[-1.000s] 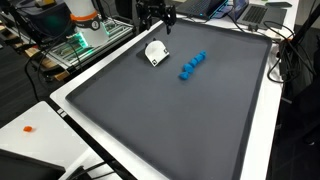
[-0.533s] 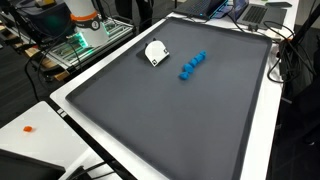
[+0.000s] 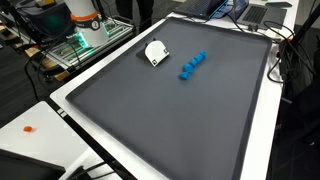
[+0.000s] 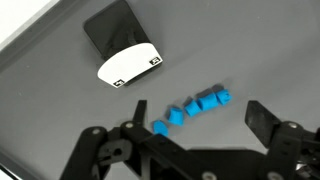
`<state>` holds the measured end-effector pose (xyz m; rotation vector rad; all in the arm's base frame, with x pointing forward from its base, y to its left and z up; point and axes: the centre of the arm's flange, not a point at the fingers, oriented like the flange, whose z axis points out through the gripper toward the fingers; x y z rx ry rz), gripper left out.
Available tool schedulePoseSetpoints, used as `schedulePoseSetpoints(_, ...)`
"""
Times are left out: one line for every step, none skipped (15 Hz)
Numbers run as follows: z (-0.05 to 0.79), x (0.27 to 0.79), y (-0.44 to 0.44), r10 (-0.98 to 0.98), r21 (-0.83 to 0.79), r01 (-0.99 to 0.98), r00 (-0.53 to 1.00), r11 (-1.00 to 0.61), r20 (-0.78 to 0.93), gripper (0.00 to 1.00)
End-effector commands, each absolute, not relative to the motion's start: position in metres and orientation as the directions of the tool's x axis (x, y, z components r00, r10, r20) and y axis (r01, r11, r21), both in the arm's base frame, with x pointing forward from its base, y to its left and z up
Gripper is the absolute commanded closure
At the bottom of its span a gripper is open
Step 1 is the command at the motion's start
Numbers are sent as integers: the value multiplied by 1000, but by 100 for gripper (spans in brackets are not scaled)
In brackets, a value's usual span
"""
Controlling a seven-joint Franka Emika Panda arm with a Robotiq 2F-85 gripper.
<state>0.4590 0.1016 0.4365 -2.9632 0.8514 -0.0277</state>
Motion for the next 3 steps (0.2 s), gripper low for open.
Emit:
schedulePoseSetpoints(438, 459, 106, -503, -58, -502, 864, -863, 7, 0)
schedulePoseSetpoints(438, 459, 108, -487, -56, -485, 874, -873, 10, 0)
schedulePoseSetpoints(439, 459, 109, -480, -55, -479, 877, -876, 11, 0)
